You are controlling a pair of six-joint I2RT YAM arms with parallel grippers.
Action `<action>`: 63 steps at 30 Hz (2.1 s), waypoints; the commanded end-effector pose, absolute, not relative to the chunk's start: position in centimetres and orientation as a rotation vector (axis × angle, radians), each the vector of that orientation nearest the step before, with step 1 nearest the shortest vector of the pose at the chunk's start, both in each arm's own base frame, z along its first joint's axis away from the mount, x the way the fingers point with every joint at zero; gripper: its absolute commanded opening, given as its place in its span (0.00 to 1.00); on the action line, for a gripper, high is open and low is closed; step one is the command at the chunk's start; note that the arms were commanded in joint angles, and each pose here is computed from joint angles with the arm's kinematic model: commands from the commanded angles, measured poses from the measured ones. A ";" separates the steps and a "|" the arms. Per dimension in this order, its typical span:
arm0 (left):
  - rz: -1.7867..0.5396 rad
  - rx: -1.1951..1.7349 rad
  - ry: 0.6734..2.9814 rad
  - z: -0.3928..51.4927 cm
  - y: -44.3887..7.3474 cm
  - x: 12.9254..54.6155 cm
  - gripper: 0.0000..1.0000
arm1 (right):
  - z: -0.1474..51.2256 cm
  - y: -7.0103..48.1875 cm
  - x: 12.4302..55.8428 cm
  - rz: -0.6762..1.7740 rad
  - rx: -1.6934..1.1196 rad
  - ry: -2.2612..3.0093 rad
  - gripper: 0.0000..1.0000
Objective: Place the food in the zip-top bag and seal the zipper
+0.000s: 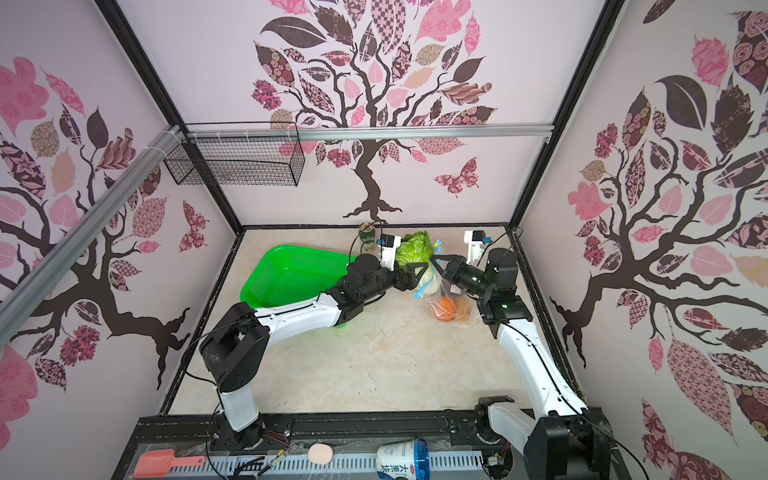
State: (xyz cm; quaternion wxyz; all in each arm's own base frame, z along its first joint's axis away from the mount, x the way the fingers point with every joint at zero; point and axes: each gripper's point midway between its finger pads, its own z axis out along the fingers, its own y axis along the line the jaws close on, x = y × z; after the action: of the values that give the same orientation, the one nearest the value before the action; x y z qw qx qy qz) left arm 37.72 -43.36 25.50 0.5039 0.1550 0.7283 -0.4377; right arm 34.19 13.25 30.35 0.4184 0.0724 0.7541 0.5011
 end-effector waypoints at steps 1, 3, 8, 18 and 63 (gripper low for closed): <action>-1.116 0.378 1.723 27.3 -44.2 37.6 0.62 | 31.5 14.1 33.9 1.273 0.104 1.860 0.00; -1.127 0.382 1.724 27.6 -44.1 37.3 0.50 | 31.5 14.4 34.0 1.277 0.101 1.864 0.00; -1.113 0.357 1.715 28.8 -43.0 36.8 0.35 | 31.9 15.3 34.5 1.254 0.108 1.873 0.00; -0.984 0.261 1.661 34.2 -36.3 37.1 0.27 | 33.3 17.6 35.8 1.289 0.154 1.870 0.00; -0.790 0.603 1.655 30.2 -39.8 31.3 0.99 | 29.0 15.9 36.0 1.361 0.174 1.880 0.00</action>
State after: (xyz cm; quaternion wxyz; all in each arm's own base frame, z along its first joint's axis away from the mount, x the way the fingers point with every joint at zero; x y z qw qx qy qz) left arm 32.61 -39.56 29.13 0.5696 0.2447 0.7196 -0.3127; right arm 36.28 16.31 29.44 0.3916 0.0801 0.7420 0.5382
